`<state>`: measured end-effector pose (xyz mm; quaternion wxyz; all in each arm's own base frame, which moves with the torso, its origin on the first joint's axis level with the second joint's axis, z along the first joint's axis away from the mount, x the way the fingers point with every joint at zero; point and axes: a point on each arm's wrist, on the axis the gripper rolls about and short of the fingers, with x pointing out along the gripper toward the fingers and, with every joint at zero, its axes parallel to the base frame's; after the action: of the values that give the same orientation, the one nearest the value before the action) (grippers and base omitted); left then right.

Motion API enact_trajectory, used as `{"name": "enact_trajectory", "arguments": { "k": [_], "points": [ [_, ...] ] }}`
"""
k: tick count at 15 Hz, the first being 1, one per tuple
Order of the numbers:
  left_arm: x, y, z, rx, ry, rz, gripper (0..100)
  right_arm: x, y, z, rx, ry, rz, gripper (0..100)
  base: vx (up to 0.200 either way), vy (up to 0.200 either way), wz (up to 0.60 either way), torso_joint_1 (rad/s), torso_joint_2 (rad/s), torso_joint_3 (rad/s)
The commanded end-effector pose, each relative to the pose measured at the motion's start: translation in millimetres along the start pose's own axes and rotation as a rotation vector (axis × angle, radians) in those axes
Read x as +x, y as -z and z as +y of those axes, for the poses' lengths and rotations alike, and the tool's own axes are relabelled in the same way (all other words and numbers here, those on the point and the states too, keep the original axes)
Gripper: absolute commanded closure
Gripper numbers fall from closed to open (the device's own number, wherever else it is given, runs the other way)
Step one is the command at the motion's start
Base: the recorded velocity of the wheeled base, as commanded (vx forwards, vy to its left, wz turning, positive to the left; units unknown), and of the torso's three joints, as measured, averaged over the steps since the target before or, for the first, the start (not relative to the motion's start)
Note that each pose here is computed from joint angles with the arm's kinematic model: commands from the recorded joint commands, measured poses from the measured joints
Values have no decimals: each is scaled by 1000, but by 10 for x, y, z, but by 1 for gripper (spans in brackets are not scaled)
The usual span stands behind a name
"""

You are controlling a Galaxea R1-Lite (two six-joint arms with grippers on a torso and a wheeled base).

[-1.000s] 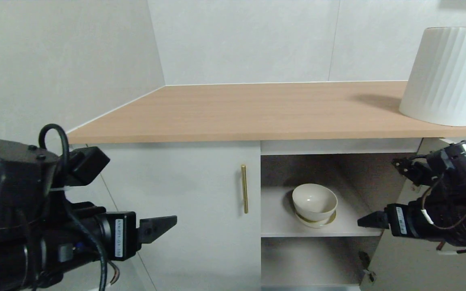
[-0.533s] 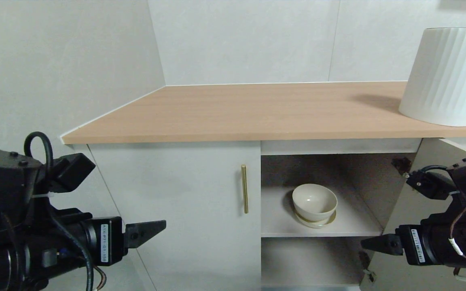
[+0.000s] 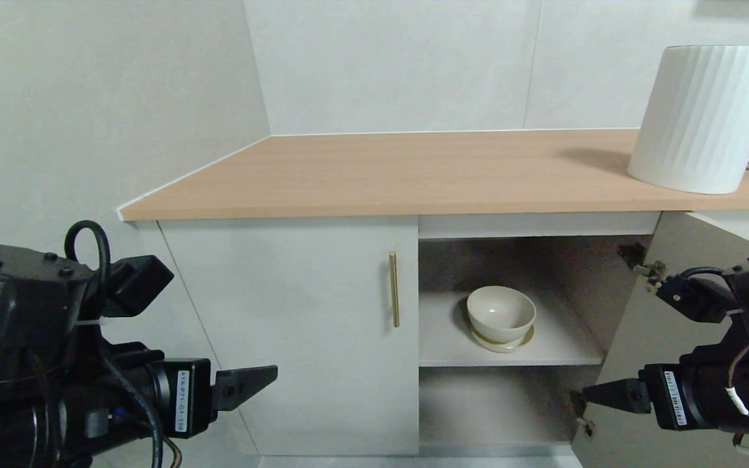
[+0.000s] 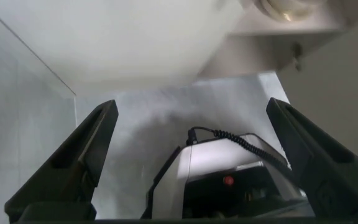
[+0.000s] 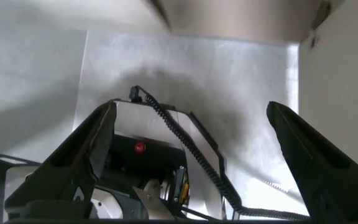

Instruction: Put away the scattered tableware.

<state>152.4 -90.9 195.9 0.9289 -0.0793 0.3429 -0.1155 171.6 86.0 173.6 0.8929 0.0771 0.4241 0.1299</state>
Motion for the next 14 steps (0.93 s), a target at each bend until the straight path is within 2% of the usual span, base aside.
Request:
{"name": "enact_trajectory", "arguments": {
  "k": [1, 14],
  "points": [
    [18, 4, -2, 1, -3, 6, 0, 26, 7, -3, 1, 4, 9, 0, -200, 0, 0, -2, -2, 7],
    [29, 7, -5, 3, -6, 11, 0, 70, 19, -8, -2, 10, 28, 0, -200, 0, 0, 2, 3, 1]
  ]
}}
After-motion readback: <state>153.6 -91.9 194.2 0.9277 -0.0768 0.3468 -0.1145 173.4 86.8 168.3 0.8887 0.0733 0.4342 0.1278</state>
